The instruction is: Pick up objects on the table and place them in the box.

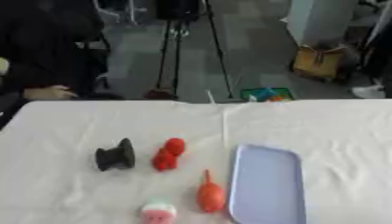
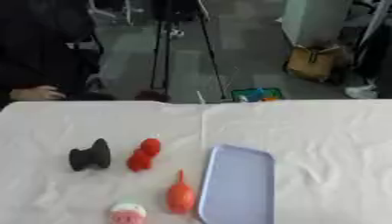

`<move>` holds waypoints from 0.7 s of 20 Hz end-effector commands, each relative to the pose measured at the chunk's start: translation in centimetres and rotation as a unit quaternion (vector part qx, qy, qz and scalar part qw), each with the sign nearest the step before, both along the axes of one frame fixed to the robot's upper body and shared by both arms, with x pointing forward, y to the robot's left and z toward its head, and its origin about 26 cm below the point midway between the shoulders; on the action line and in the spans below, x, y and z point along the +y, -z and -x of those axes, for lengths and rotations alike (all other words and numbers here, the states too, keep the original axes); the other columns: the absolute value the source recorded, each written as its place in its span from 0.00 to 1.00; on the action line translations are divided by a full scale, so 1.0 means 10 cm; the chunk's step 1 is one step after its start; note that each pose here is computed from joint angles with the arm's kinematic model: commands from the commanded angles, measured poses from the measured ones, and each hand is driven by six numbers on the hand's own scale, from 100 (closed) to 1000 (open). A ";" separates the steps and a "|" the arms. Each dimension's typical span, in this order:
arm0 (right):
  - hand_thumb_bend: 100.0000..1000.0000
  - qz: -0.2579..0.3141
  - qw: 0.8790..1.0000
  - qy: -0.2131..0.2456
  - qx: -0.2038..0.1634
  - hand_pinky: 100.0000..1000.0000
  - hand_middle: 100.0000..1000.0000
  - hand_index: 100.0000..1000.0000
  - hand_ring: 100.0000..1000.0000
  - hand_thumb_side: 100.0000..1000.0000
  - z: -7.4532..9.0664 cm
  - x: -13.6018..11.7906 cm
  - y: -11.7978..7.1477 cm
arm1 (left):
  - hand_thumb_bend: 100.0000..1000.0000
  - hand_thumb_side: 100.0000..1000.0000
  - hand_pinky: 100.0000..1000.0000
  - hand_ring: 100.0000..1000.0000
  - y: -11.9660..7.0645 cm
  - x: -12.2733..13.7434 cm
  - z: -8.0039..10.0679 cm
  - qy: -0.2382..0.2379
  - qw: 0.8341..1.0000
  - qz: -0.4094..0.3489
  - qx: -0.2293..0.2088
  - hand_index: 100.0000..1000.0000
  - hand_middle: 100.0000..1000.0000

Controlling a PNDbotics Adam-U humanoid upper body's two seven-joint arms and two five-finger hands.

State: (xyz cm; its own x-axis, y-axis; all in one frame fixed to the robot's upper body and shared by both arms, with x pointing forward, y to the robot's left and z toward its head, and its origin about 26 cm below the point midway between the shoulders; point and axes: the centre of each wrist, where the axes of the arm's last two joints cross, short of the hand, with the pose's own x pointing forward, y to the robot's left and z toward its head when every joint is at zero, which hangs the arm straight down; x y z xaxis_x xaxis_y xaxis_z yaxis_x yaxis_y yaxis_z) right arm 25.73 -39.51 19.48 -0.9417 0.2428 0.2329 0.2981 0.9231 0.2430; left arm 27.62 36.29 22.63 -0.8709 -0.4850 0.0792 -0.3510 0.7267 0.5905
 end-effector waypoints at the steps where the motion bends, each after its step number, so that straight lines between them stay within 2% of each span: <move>1: 0.00 0.026 1.000 0.007 -0.005 0.62 0.65 0.83 0.70 0.58 0.04 -0.03 -0.11 | 0.06 0.97 1.00 1.00 -0.18 0.04 0.04 -0.057 0.992 -0.111 -0.010 1.00 1.00; 2: 0.00 0.026 1.000 0.007 -0.005 0.62 0.65 0.83 0.70 0.58 0.04 -0.03 -0.11 | 0.06 0.97 1.00 1.00 -0.18 0.03 0.04 -0.068 0.990 -0.125 -0.010 1.00 1.00; 3: 0.00 0.027 1.000 0.007 -0.004 0.62 0.64 0.83 0.70 0.58 0.04 -0.03 -0.10 | 0.15 0.98 1.00 1.00 -0.20 0.04 0.04 -0.081 0.986 -0.148 -0.007 1.00 1.00; 4: 0.00 0.027 1.000 0.008 -0.004 0.62 0.64 0.83 0.70 0.58 0.04 -0.03 -0.10 | 0.15 0.98 1.00 1.00 -0.23 0.04 0.04 -0.097 0.980 -0.175 -0.003 1.00 1.00; 5: 0.00 0.027 1.000 0.008 -0.003 0.62 0.64 0.83 0.70 0.58 0.04 -0.03 -0.10 | 0.21 0.99 1.00 1.00 -0.25 0.04 0.04 -0.109 0.974 -0.197 0.001 1.00 1.00; 9: 0.00 0.029 1.000 0.008 0.000 0.62 0.64 0.83 0.70 0.58 0.04 -0.03 -0.09 | 0.30 0.96 1.00 1.00 -0.31 0.02 0.04 -0.145 0.948 -0.281 0.024 1.00 1.00; 11: 0.00 0.029 1.000 0.007 0.002 0.62 0.64 0.83 0.70 0.58 0.04 -0.02 -0.08 | 0.32 0.93 1.00 1.00 -0.34 0.00 0.03 -0.155 0.937 -0.310 0.034 1.00 1.00; 14: 0.00 0.030 1.000 0.006 0.003 0.62 0.64 0.83 0.70 0.58 0.04 -0.02 -0.08 | 0.32 0.93 1.00 1.00 -0.41 -0.04 0.01 -0.165 0.921 -0.348 0.049 1.00 1.00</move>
State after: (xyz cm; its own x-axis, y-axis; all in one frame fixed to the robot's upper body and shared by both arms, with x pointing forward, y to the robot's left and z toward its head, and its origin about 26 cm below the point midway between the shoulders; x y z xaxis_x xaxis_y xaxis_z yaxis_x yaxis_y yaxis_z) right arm 25.66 -39.47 19.24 -0.9358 0.2504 0.2481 0.3068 0.9252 0.2234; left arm 27.76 35.97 25.40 -0.6837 -0.6935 -0.2272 -0.3981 0.0935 0.9126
